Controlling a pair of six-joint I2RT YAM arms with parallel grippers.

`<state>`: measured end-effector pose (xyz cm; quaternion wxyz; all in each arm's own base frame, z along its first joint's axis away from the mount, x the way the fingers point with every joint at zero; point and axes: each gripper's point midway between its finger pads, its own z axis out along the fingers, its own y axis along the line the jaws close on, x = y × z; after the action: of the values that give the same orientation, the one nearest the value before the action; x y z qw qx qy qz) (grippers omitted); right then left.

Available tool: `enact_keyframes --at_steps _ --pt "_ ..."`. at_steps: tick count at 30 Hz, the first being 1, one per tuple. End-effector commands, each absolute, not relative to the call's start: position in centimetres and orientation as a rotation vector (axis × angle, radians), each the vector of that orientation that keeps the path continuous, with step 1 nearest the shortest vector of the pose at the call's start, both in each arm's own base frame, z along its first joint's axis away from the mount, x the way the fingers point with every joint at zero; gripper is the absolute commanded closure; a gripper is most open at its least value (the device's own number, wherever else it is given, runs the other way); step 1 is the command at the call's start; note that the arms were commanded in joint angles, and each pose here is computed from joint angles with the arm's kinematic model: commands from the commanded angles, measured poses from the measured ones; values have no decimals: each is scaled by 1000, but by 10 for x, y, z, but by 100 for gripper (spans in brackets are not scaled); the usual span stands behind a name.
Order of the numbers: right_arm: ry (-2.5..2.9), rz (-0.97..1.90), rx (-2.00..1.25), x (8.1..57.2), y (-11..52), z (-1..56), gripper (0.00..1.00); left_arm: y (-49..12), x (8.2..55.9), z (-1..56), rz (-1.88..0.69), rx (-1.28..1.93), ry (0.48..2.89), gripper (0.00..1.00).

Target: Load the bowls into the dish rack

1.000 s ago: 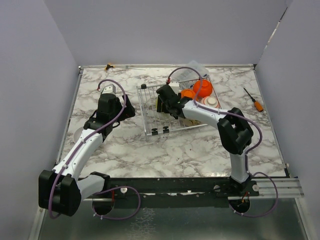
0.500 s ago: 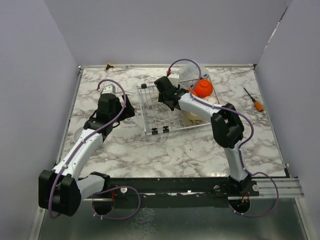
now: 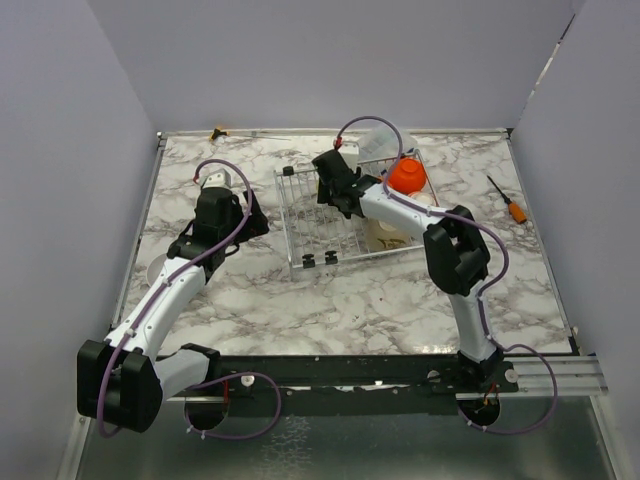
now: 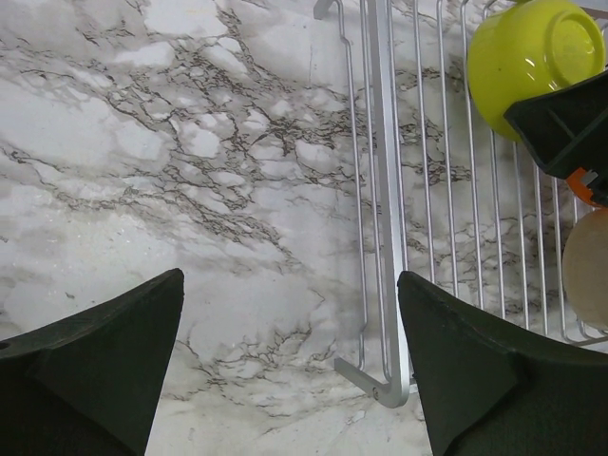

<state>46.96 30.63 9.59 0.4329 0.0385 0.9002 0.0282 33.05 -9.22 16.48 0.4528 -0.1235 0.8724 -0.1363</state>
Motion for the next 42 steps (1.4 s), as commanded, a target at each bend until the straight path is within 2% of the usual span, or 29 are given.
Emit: enact_keyframes --at_steps 1,5,13,16,18,22,28,34,42 --pt "2181 269 71 469 321 136 37 -81 333 178 -275 -345 2143 5" --pt "2152 379 16 454 325 176 30 -66 332 184 -183 -373 2142 4" --pt "2140 531 -40 399 308 211 27 -26 325 173 80 -549 2145 2" --pt "2152 618 -47 372 302 211 27 -3 320 165 235 -643 2131 6" --pt "2174 676 -51 353 299 206 27 9 316 163 320 -691 2117 13" --pt "2198 772 -35 322 292 197 28 34 304 162 464 -795 2063 17" --pt "2222 816 -23 298 281 185 29 48 293 154 519 -883 2027 18" --pt "2223 840 -36 290 279 191 30 42 284 131 443 -961 2068 31" --pt "2204 893 -43 283 281 201 30 46 275 109 413 -997 2138 40"
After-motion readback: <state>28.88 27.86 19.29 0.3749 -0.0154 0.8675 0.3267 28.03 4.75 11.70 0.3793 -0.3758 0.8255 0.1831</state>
